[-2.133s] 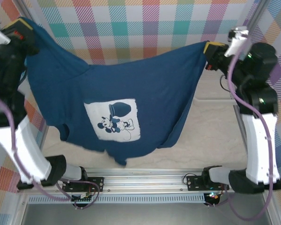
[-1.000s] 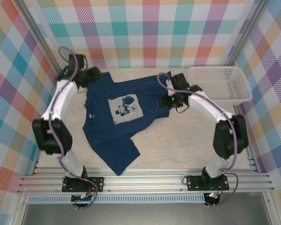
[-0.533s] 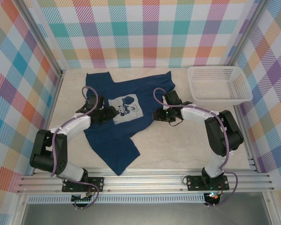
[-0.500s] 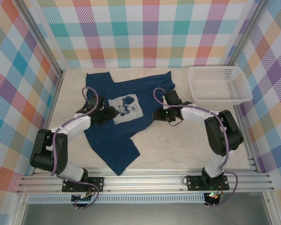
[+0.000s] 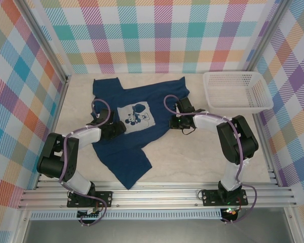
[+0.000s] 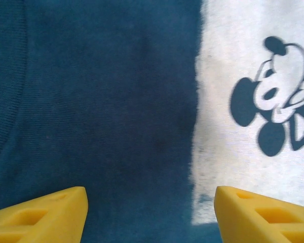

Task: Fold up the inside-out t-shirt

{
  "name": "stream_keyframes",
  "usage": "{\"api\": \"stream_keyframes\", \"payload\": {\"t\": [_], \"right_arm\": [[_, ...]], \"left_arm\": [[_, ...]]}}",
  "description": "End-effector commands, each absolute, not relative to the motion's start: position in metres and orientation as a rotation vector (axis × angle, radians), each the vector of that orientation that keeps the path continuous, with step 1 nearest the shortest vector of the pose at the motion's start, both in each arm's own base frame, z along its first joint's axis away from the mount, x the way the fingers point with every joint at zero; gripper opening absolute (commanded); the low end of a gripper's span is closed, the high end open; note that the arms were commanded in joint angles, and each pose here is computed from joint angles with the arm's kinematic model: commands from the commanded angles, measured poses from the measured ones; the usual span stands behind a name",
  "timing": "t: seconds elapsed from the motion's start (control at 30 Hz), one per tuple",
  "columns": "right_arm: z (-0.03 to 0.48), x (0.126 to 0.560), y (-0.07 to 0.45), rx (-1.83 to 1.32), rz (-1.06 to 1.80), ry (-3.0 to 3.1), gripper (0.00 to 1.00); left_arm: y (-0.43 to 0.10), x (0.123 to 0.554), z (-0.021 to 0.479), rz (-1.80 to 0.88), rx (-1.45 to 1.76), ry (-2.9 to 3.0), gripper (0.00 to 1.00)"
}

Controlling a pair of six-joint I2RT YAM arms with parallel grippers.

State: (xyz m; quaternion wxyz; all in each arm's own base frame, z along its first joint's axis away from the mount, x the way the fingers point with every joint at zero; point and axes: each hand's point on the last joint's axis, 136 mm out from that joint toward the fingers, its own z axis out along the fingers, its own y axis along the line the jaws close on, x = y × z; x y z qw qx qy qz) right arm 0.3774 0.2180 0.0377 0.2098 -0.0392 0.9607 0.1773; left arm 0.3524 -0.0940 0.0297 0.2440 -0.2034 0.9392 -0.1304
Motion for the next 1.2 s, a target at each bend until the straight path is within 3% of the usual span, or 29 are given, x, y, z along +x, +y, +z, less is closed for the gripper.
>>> {"api": "stream_keyframes", "payload": {"t": [0.0,0.53,0.9,1.07,1.17], "right_arm": [[0.056,0.388,0.200,-0.109,0.421,2.626,0.06],[0.089,0.380,0.143,-0.051,0.372,2.646,0.04],[0.103,0.385,0.116,-0.026,0.295,2.666,0.17],[0.098,0.369,0.127,-0.005,0.405,2.674,0.23],[0.091,0.355,0.150,0.018,0.590,2.671,0.34]], "left_arm": [[-0.088,0.349,0.017,-0.294,-0.545,2.569,0.67],[-0.066,0.340,-0.004,-0.235,-0.645,2.579,0.67],[-0.064,0.340,-0.004,-0.253,-0.659,2.574,0.66],[-0.066,0.340,-0.004,-0.260,-0.654,2.574,0.67],[-0.067,0.341,-0.005,-0.268,-0.653,2.573,0.66]]}}
